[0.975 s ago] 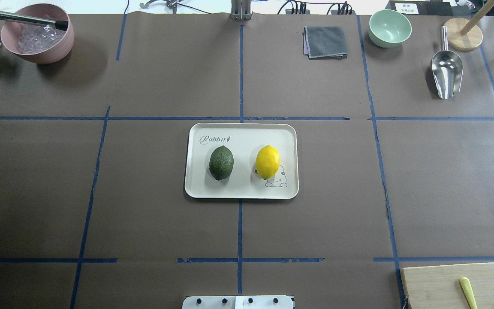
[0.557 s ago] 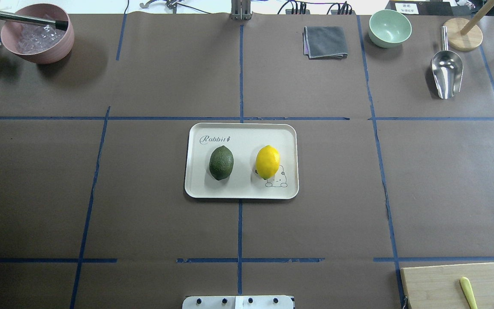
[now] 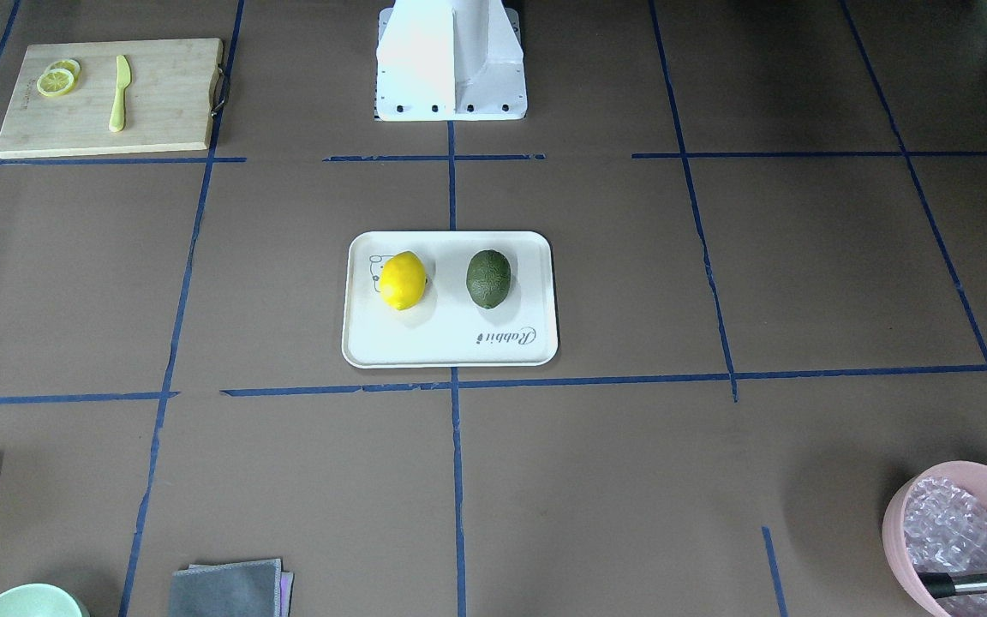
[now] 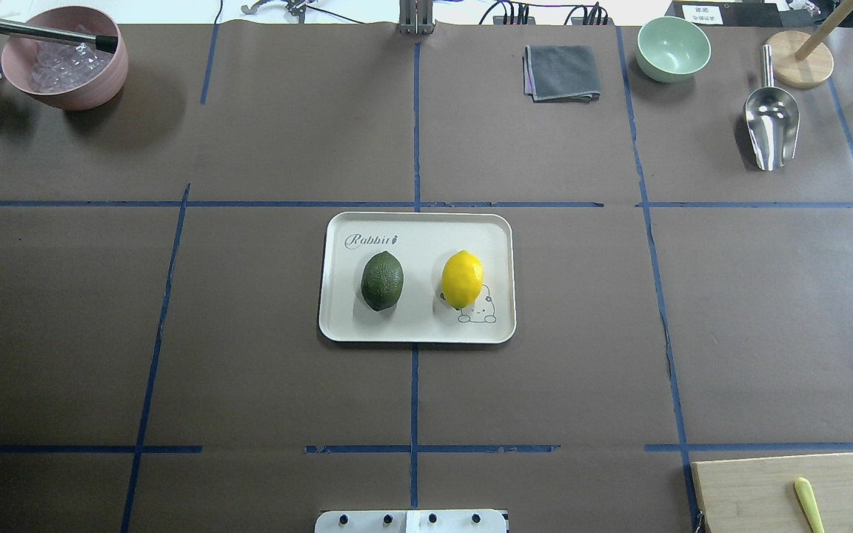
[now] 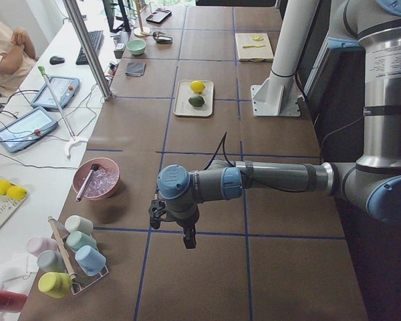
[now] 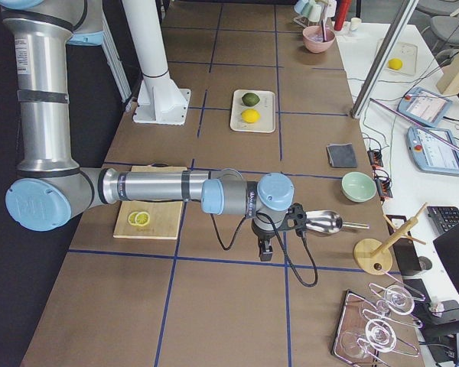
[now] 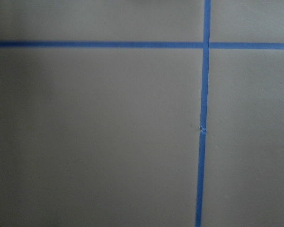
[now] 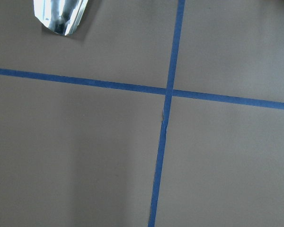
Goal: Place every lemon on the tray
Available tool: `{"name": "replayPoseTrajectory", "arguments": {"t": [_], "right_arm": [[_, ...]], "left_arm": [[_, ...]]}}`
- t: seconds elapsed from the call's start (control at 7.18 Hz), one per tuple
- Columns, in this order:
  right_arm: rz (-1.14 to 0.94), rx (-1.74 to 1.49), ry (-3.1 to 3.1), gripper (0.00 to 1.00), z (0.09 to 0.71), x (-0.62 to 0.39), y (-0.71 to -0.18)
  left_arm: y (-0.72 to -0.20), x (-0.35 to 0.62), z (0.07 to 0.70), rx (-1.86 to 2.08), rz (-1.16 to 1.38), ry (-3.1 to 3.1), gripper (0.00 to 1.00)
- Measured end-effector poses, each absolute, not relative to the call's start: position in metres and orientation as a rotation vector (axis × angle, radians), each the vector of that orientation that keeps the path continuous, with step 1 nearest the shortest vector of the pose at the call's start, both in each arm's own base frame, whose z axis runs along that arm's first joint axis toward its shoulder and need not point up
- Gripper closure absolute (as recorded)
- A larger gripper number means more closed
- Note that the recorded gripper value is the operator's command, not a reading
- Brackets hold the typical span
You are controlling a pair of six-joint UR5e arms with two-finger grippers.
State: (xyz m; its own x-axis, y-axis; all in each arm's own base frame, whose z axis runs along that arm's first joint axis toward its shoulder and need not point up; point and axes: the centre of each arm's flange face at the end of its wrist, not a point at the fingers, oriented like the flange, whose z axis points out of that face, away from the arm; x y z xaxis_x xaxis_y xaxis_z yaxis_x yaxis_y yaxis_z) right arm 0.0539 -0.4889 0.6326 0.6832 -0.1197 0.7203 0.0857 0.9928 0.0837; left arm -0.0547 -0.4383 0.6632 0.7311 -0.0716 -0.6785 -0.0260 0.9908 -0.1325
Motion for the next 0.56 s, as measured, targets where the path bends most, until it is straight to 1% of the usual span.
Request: {"name": "replayPoseTrajectory", "arguments": {"t": [0.56], "right_arm": [[-0.118,0.047,-0.809,0.0,0.6329,0.0541,-0.4887]], "left_arm": [[-0.4429,-0.0335,0.6552,-0.011,0.114,0.758,0.0]]}}
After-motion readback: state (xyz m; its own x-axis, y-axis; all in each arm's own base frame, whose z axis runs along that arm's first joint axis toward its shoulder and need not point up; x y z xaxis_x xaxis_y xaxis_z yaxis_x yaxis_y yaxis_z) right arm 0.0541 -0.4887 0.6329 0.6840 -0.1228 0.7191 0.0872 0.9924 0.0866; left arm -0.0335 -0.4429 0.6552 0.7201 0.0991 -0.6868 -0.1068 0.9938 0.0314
